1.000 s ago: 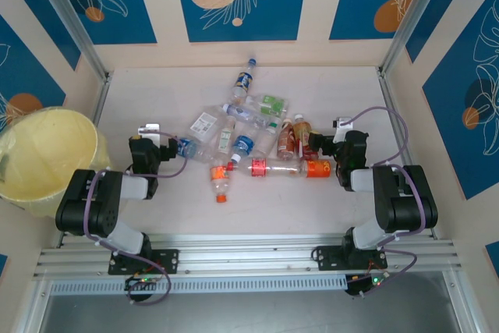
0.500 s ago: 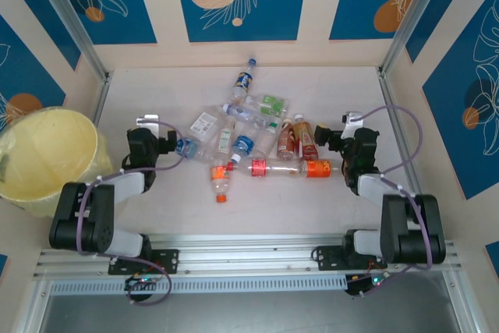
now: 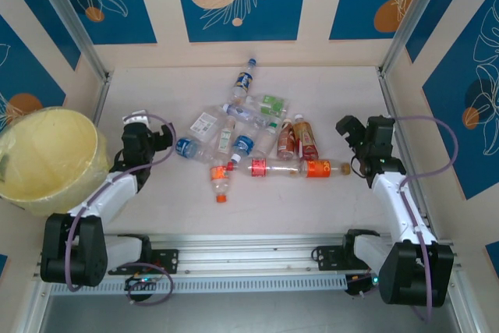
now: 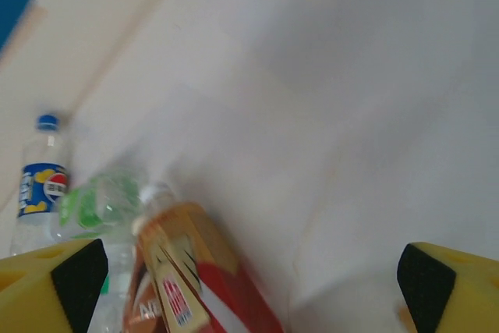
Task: Put the plastic bottles in the bin
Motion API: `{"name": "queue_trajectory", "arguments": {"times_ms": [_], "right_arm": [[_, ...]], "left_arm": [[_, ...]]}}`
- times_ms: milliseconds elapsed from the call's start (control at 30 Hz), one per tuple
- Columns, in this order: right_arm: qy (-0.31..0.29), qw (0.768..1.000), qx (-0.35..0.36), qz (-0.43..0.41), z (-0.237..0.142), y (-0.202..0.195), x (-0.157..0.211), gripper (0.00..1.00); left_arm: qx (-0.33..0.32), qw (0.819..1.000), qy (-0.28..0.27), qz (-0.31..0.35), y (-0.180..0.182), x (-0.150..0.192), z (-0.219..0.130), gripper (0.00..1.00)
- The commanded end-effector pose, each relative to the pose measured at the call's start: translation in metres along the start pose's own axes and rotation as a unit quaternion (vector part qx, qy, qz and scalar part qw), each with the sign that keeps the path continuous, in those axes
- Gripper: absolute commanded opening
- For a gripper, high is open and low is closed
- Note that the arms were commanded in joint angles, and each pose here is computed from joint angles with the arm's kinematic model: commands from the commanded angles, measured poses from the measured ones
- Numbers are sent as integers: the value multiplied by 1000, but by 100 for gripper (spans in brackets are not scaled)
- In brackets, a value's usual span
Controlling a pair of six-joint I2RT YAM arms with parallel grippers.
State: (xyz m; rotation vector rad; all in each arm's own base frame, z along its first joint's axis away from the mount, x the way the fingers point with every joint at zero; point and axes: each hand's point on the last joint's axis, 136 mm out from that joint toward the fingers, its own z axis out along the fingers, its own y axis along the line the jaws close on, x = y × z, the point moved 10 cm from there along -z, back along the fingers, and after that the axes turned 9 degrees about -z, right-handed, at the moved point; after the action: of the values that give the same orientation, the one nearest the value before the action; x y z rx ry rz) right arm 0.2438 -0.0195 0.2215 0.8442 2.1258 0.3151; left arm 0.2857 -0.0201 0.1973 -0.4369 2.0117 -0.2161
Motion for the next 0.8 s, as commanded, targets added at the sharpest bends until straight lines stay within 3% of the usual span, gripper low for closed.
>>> {"name": "queue_trajectory", "arguments": {"times_ms": [0,200,333,767], "right_arm": [[79,984,71,142,-6,-21,31,100],[123,960,78,239,-4,-28,48,100],[142,938,103,298,5,-30,51,99],[174,916,143,332,49,-27,53,90]], "left_arm": [[62,995,59,-59,-11,8,-3,100],[111,989,77,-62,-18,12,-3,100],[108,990,70,-66,-16,13,-3,100],[160,982,68,-77,-27,13,-5,100]]}}
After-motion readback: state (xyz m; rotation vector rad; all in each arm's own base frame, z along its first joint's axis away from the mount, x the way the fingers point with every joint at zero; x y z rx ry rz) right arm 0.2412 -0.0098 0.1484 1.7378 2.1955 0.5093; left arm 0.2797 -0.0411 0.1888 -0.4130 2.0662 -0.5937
